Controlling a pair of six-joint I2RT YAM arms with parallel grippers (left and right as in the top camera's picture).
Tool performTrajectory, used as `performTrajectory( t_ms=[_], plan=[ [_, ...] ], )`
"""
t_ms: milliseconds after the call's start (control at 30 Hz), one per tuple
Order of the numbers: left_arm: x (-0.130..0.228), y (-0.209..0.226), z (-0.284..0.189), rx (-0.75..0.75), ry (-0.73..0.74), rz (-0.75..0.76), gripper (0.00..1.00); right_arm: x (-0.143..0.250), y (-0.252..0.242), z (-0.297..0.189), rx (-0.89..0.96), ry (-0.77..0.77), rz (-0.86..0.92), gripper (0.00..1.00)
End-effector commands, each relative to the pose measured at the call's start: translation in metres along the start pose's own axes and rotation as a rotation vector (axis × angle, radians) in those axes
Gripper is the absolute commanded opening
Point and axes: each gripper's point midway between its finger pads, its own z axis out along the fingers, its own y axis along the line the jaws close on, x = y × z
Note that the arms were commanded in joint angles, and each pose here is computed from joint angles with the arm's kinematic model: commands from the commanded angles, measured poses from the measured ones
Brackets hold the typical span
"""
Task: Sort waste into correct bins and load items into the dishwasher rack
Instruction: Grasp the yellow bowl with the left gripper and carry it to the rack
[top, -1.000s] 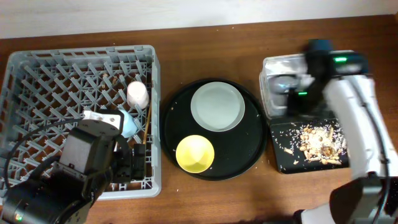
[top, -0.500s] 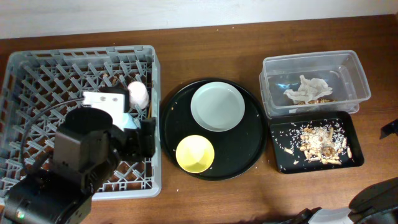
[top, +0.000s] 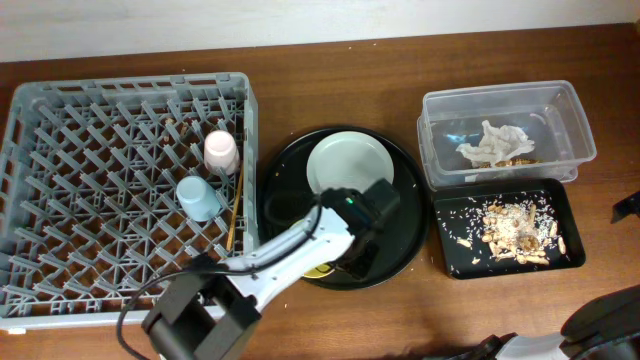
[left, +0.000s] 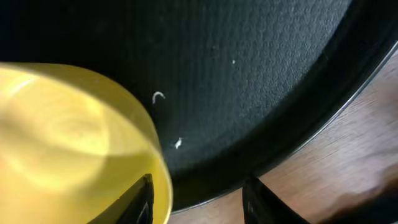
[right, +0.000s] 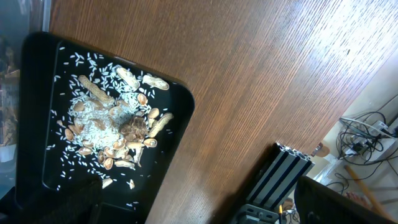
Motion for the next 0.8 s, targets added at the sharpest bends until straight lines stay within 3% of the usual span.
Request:
performTrajectory(
  t_ms=[0, 67, 100, 200, 267, 367, 467, 500, 600, 633, 767],
  plan=[
    [-0.005, 0.012, 0.006, -0.133, -0.043, 0.015, 0.44, -0.001, -0.001, -0.005, 0.001, -0.019, 0.001, 0.99],
    [-0.001, 0.013, 0.015, -0.135, -0.041, 0.019, 0.43, -0.001, -0.001, -0.005, 0.001, -0.019, 0.001, 0.99],
    [0.003, 0.014, 0.017, -0.136, -0.029, 0.016, 0.34, -0.001, -0.001, -0.005, 0.001, -0.02, 0.001, 0.98],
    [0.012, 0.017, 0.023, -0.145, -0.004, 0.016, 0.23, -0.001, -0.001, -0.005, 0.001, -0.019, 0.001, 0.99],
    [0.014, 0.018, 0.025, -0.148, 0.002, 0.016, 0.01, -0.001, -0.001, -0.005, 0.001, -0.02, 0.001, 0.99],
    [-0.004, 0.015, 0.0, -0.133, -0.05, 0.006, 0.01, -0.001, -0.001, -0.005, 0.001, -0.019, 0.001, 0.99],
    [-0.034, 0.026, -0.09, -0.09, -0.186, -0.012, 0.01, -0.001, -0.001, -0.005, 0.001, -0.019, 0.001, 0.99],
    [-0.042, 0.042, -0.149, -0.033, -0.289, -0.031, 0.0, -0.001, -0.001, -0.005, 0.001, -0.019, 0.001, 0.99],
    [-0.053, 0.09, -0.244, 0.164, -0.546, -0.101, 0.01, -0.001, -0.001, -0.005, 0.001, -0.019, 0.001, 0.99],
    [-0.058, 0.118, -0.272, 0.303, -0.654, -0.115, 0.01, -0.001, -0.001, -0.005, 0.001, -0.02, 0.001, 0.99],
    [-0.073, 0.23, -0.305, 0.783, -0.898, -0.204, 0.0, -0.001, -0.001, -0.005, 0.001, -0.019, 0.001, 0.99]
  ],
)
